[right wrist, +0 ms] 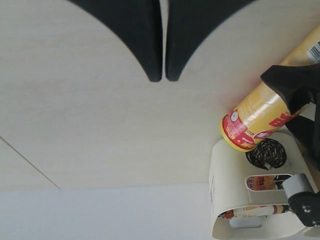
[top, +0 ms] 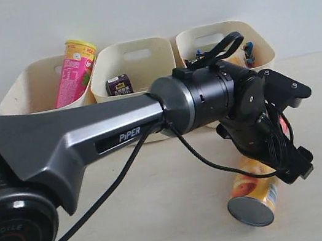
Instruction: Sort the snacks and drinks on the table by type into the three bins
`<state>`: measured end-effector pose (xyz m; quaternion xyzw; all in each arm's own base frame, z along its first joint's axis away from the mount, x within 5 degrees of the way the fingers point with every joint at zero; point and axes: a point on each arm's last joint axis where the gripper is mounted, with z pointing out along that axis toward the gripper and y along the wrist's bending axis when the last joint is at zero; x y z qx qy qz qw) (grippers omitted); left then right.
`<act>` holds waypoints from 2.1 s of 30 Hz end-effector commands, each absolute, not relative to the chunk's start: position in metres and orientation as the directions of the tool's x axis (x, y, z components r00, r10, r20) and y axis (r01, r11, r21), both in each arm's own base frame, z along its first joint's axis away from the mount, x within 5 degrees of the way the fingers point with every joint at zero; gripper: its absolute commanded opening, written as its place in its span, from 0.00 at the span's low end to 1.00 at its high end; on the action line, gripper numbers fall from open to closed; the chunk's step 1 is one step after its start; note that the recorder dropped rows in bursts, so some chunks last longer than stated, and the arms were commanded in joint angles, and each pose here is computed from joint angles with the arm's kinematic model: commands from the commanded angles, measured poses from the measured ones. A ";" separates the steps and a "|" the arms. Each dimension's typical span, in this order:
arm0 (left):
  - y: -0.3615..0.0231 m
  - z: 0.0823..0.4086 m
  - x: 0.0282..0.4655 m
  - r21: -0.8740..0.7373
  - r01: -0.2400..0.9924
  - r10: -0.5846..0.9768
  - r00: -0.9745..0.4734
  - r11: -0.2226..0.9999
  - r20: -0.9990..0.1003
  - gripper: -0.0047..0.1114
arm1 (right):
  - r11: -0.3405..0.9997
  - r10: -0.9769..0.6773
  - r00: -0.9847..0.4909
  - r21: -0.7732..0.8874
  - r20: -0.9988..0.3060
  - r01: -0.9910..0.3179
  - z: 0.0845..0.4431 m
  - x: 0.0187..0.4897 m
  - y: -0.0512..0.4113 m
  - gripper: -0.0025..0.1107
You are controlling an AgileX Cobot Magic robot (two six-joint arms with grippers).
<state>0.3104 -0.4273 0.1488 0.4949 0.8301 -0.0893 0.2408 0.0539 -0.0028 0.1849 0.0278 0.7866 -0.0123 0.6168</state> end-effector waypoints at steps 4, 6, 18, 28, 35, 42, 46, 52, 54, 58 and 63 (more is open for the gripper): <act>-0.425 0.140 0.317 0.108 0.841 0.766 -0.420 0.530 -0.486 0.83 | 0.998 0.026 -0.230 0.013 -0.973 0.059 0.184 0.054 -0.003 0.02; -0.425 0.137 0.318 0.108 0.840 0.768 -0.423 0.531 -0.481 0.83 | 0.998 0.026 -0.230 0.013 -0.973 0.059 0.184 0.054 -0.003 0.02; -0.425 0.134 0.318 0.129 0.858 0.793 -0.389 0.497 -0.470 0.11 | 0.998 0.026 -0.230 0.013 -0.973 0.059 0.184 0.054 -0.003 0.02; -0.413 0.220 0.310 0.168 0.863 0.772 -0.320 0.477 -0.549 0.08 | 0.998 0.026 -0.232 0.013 -0.972 0.059 0.184 0.054 -0.003 0.02; -0.392 0.278 0.299 0.198 0.854 0.768 -0.302 0.482 -0.565 0.08 | 0.998 0.026 -0.232 0.013 -0.972 0.059 0.184 0.054 -0.003 0.02; -0.347 0.321 0.295 0.219 0.824 0.751 -0.324 0.523 -0.576 0.08 | 0.998 0.026 -0.232 0.013 -0.972 0.059 0.184 0.054 -0.003 0.02; -0.295 0.360 0.295 0.225 0.774 0.709 -0.367 0.592 -0.603 0.08 | 0.998 0.026 -0.232 0.013 -0.972 0.059 0.184 0.054 -0.003 0.02; -0.230 0.395 0.304 0.232 0.674 0.624 -0.422 0.701 -0.658 0.08 | 0.998 0.026 -0.232 0.013 -0.972 0.059 0.184 0.054 -0.003 0.02; -0.210 0.399 0.315 0.233 0.629 0.593 -0.453 0.742 -0.666 0.08 | 0.998 0.026 -0.232 0.013 -0.972 0.059 0.184 0.054 -0.003 0.02; -0.176 0.400 0.338 0.236 0.542 0.534 -0.497 0.807 -0.684 0.08 | 0.998 0.026 -0.232 0.013 -0.972 0.059 0.184 0.054 -0.003 0.02; -0.139 0.401 0.366 0.245 0.434 0.457 -0.494 0.867 -0.740 0.08 | 0.998 0.026 -0.232 0.013 -0.972 0.059 0.184 0.054 -0.003 0.02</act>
